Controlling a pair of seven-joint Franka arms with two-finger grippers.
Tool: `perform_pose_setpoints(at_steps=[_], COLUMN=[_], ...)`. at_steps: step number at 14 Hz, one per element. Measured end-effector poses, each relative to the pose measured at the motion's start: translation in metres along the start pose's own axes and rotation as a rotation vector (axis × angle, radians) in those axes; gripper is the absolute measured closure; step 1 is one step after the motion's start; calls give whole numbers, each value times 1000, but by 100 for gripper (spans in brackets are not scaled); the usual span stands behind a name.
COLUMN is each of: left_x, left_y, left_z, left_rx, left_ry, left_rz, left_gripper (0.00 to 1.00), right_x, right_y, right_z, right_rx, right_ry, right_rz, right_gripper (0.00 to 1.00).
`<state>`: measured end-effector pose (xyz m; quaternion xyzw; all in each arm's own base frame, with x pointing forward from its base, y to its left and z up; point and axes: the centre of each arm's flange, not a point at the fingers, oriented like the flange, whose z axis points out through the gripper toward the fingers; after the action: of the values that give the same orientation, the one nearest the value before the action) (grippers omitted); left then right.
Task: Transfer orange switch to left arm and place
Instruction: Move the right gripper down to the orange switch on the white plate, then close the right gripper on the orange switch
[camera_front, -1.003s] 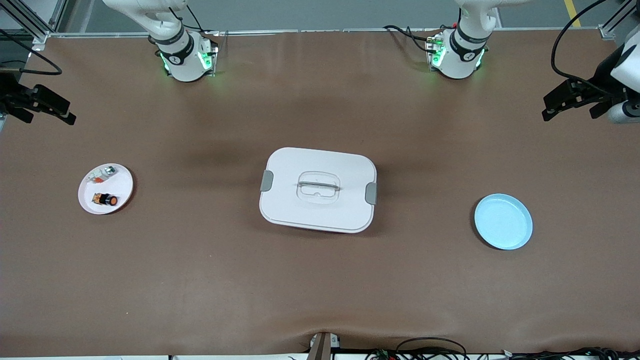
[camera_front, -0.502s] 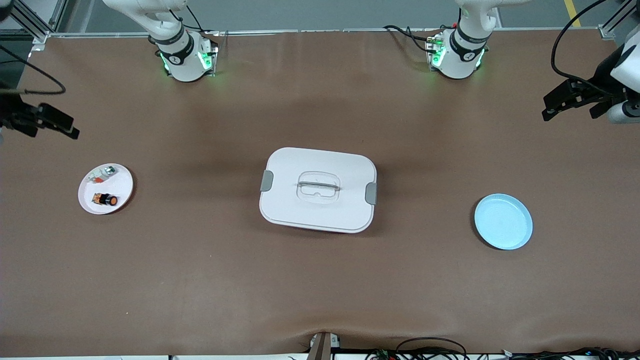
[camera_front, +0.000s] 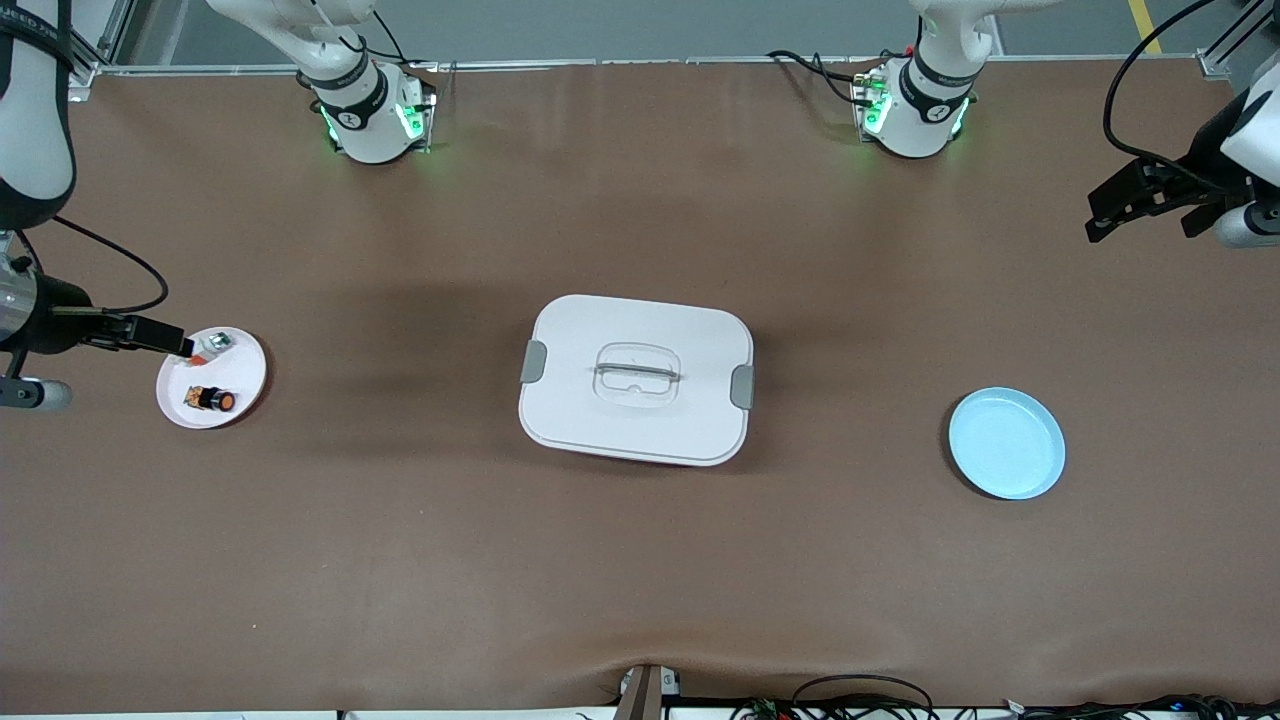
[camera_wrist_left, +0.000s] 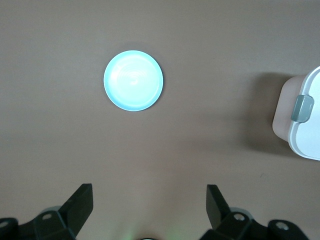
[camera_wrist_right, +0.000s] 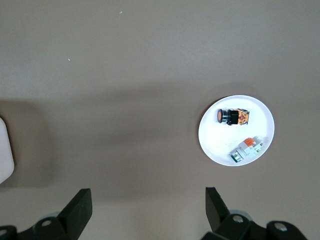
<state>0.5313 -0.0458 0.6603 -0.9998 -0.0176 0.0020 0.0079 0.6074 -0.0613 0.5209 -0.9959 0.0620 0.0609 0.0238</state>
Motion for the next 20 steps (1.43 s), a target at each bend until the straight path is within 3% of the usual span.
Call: perform_pose_setpoints(at_steps=[4, 10, 14, 18, 20], left_x=[1, 7, 17, 21, 21], left_y=[0, 0, 0, 1, 2], left_z=[2, 14, 28, 32, 32], left_rx=[0, 0, -4, -5, -5], left_ry=[-1, -23, -28, -27, -25], left_rz=[0, 0, 1, 2, 3], left_gripper=[0, 0, 0, 0, 0], right_x=[12, 22, 14, 16, 20], right_y=[30, 136, 150, 165, 166], right_z=[18, 120, 177, 218, 234], right_rx=[-86, -64, -58, 26, 32], right_ry=[12, 13, 17, -2, -3], right_rz=[-2, 90, 79, 57, 54], right_gripper=[0, 0, 0, 0, 0])
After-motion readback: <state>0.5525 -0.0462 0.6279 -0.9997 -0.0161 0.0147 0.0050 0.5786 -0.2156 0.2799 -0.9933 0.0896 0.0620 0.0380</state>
